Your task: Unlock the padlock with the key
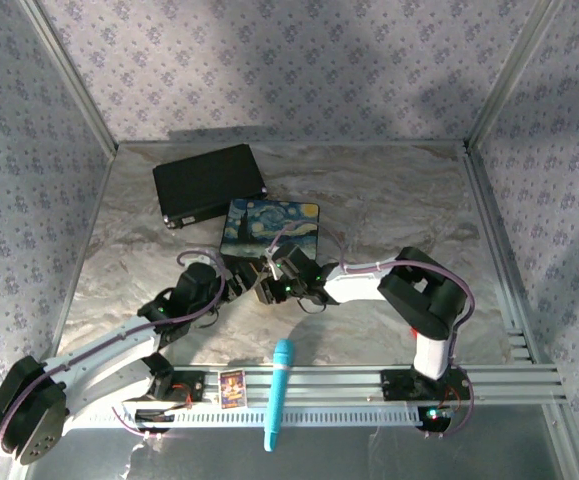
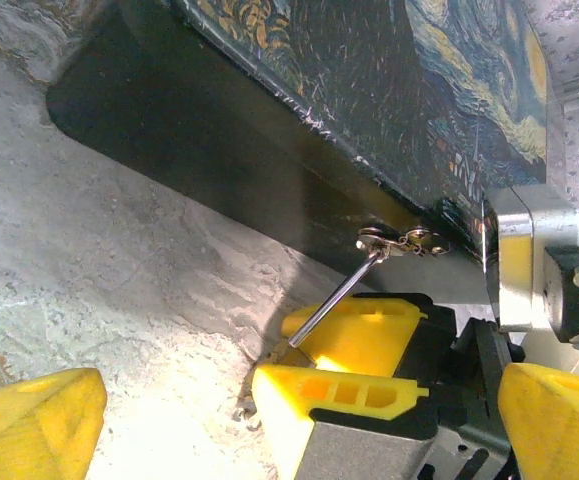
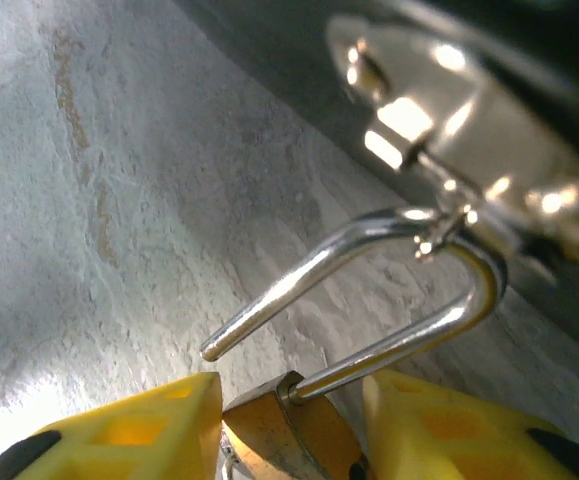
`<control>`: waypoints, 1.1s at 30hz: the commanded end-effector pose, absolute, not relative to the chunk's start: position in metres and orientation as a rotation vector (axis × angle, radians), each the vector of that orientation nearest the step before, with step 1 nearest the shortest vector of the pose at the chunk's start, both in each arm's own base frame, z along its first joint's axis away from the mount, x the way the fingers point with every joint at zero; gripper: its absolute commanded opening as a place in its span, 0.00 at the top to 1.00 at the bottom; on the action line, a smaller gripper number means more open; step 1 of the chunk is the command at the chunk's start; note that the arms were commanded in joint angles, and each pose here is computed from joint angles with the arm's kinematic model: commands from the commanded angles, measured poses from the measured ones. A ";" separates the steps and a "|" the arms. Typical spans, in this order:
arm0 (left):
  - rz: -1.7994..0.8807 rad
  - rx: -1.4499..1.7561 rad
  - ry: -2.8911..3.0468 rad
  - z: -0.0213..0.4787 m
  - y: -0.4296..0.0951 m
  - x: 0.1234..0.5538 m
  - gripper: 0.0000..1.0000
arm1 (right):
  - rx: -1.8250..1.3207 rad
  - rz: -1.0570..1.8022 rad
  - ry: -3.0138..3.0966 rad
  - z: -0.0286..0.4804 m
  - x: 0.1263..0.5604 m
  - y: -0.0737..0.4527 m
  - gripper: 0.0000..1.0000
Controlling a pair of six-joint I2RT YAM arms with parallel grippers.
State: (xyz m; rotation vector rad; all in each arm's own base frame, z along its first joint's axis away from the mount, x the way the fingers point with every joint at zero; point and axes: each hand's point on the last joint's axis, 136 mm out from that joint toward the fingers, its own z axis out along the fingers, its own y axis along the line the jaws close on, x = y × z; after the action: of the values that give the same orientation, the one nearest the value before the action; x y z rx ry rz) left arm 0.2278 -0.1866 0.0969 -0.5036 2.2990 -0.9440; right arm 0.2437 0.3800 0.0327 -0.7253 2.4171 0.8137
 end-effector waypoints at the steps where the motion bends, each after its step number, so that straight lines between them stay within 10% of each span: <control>1: -0.916 -0.535 2.287 0.096 -0.180 0.230 0.00 | -0.702 0.751 2.557 -0.006 0.229 0.357 0.64; 18: -0.668 -0.380 2.314 0.119 -0.170 0.244 0.00 | -0.479 1.006 2.537 0.013 0.229 0.322 0.92; 33: 0.141 0.934 2.180 0.161 -0.241 0.269 0.17 | -0.448 1.157 2.523 0.019 0.217 0.281 0.93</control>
State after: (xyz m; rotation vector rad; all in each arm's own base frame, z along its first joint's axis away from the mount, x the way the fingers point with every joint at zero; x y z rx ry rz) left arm 0.2810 -0.2368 0.1741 0.5233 2.2458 -0.0414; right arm 0.2379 0.3037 0.0462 -0.5153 2.3559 1.1490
